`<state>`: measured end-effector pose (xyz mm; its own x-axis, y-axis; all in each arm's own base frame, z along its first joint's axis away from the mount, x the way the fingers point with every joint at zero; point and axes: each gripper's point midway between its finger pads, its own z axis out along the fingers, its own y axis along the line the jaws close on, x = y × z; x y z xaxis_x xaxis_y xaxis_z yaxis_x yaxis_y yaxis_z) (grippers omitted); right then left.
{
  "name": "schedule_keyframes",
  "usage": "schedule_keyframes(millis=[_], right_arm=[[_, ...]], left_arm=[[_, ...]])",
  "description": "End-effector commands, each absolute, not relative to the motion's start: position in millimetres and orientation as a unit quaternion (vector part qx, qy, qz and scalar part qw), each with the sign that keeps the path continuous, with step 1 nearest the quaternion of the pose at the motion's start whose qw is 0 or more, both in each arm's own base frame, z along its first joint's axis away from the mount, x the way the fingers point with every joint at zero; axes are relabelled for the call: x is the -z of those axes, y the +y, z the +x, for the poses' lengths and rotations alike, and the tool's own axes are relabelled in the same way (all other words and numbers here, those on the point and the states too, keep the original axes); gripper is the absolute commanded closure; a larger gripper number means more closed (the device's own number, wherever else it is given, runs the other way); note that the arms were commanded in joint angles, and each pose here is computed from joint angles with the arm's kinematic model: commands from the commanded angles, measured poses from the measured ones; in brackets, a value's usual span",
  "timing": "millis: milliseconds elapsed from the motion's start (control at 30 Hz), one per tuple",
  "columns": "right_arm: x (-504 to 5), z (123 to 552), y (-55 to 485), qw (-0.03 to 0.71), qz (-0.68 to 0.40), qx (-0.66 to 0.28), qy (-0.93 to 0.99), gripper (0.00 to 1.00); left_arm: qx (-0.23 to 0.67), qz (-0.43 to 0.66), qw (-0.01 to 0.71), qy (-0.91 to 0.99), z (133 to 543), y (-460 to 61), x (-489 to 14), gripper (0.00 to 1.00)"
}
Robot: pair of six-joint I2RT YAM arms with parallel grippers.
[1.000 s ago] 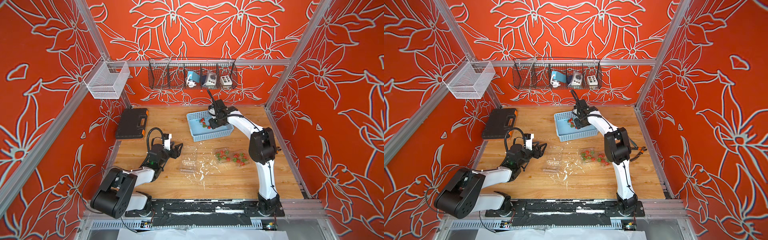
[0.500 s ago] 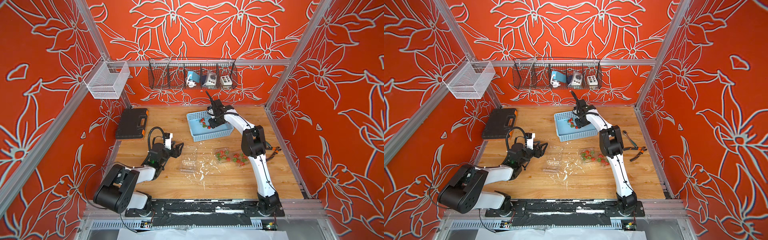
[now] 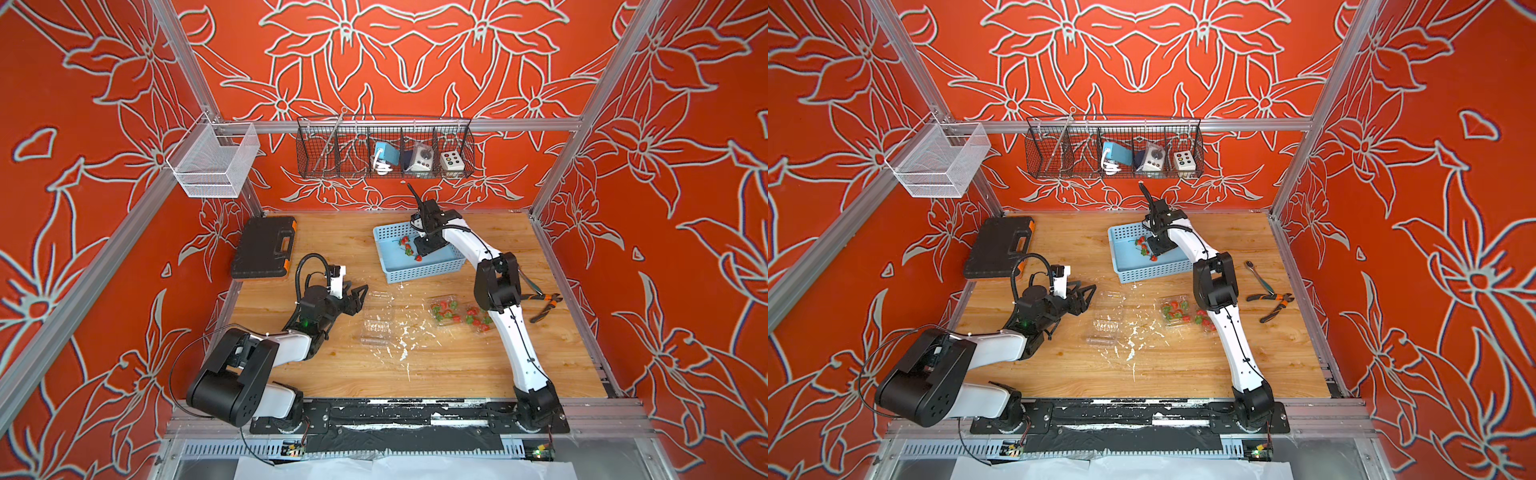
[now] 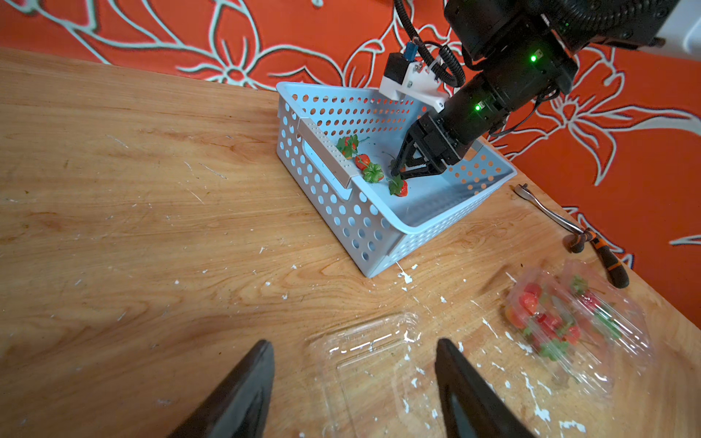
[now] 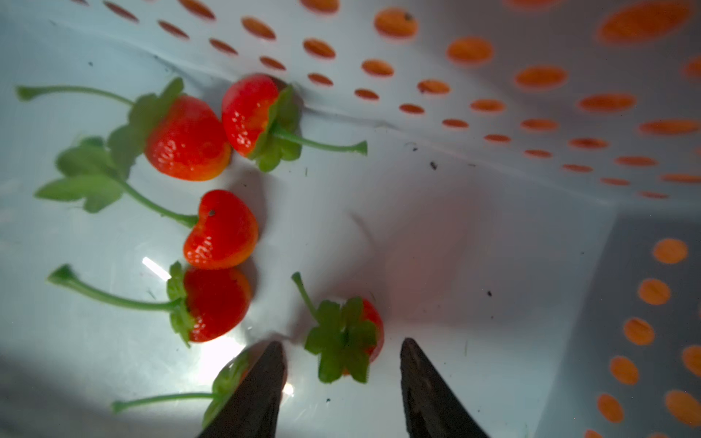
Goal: Pack strawberries into containers
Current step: Pick up the strawberry from the basket.
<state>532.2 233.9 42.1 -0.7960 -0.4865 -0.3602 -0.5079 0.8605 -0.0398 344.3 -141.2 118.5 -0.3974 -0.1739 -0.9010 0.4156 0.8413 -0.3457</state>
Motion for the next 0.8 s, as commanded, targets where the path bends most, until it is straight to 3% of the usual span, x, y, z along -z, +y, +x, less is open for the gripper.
schedule_keyframes(millis=[0,200,433,767], right_arm=[[-33.2,530.4,227.9,0.166,-0.263,-0.016,0.95,0.49],[-27.2,536.1,226.2,0.166,-0.25,-0.021,0.954,0.54],[-28.9,542.9,223.0,0.171,-0.237,-0.028,0.956,0.68],[-64.4,546.8,222.9,0.205,-0.232,-0.039,0.95,0.77]], left_arm=[[0.282,0.089,0.559,0.775,349.3,-148.0,-132.3,0.33],[0.282,0.089,0.559,0.775,349.4,-147.9,-132.0,0.33],[0.283,0.09,0.558,0.775,349.1,-148.5,-130.8,0.33],[0.284,0.09,0.558,0.774,349.4,-148.9,-131.4,0.33]])
